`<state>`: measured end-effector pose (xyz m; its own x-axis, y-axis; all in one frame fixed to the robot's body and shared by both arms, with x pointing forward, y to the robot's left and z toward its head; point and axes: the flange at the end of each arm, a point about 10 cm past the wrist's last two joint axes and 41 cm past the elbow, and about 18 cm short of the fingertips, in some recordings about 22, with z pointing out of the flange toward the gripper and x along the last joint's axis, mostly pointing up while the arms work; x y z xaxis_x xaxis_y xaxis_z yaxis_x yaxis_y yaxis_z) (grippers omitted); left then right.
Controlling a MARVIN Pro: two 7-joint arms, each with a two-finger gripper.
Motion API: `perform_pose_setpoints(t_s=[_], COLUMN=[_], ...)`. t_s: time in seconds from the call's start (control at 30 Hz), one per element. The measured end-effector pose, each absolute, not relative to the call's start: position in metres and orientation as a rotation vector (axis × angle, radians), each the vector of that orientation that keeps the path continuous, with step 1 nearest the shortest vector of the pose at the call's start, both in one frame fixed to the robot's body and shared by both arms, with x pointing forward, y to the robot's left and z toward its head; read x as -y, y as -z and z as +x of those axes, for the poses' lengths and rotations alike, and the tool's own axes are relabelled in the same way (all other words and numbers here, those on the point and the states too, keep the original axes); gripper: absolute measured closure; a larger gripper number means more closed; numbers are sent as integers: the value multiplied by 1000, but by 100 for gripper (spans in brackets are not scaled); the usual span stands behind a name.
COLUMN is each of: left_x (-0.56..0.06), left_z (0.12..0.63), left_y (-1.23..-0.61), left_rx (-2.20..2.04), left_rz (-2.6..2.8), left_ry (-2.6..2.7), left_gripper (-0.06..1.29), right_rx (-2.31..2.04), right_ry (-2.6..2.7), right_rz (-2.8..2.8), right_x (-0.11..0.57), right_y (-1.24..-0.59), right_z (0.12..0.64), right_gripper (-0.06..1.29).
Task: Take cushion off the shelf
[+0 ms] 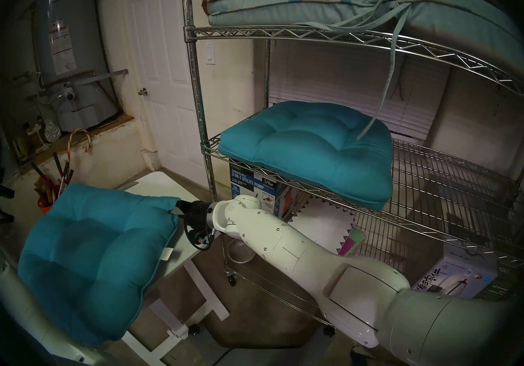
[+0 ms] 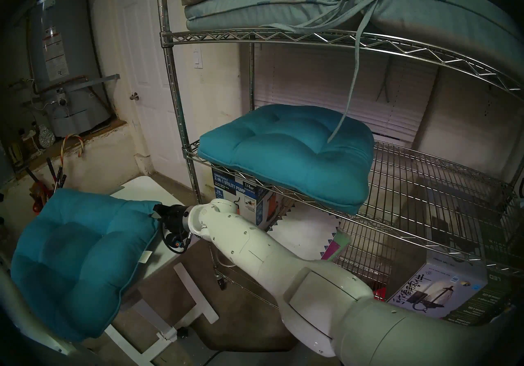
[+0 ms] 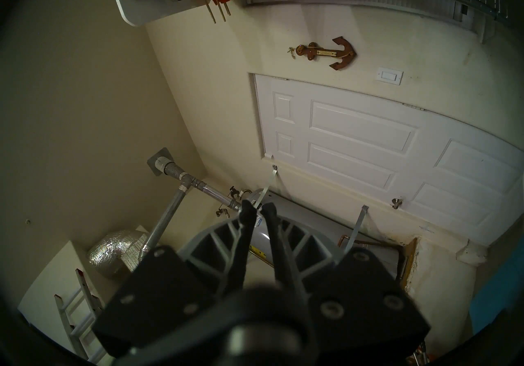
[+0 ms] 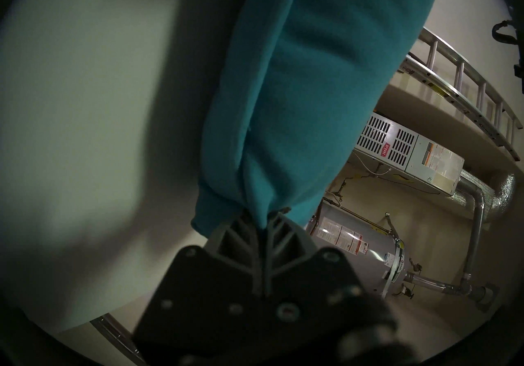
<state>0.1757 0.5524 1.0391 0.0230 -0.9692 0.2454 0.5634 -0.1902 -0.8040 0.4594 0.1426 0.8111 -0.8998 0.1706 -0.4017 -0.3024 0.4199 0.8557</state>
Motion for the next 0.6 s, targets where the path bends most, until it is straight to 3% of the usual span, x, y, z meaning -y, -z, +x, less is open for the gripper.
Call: perform_pose_setpoints(t_s=[0.6], left_x=[-552], left_z=[176], left_y=[-1039], left_rx=[-577], left_rz=[-955], left_ry=[1524], left_gripper=[92], right_rx=[-2252], right_ry=[-1445], right_rz=[-80], right_x=[-152], right_y=[-809], right_z=[481], right_gripper=[125])
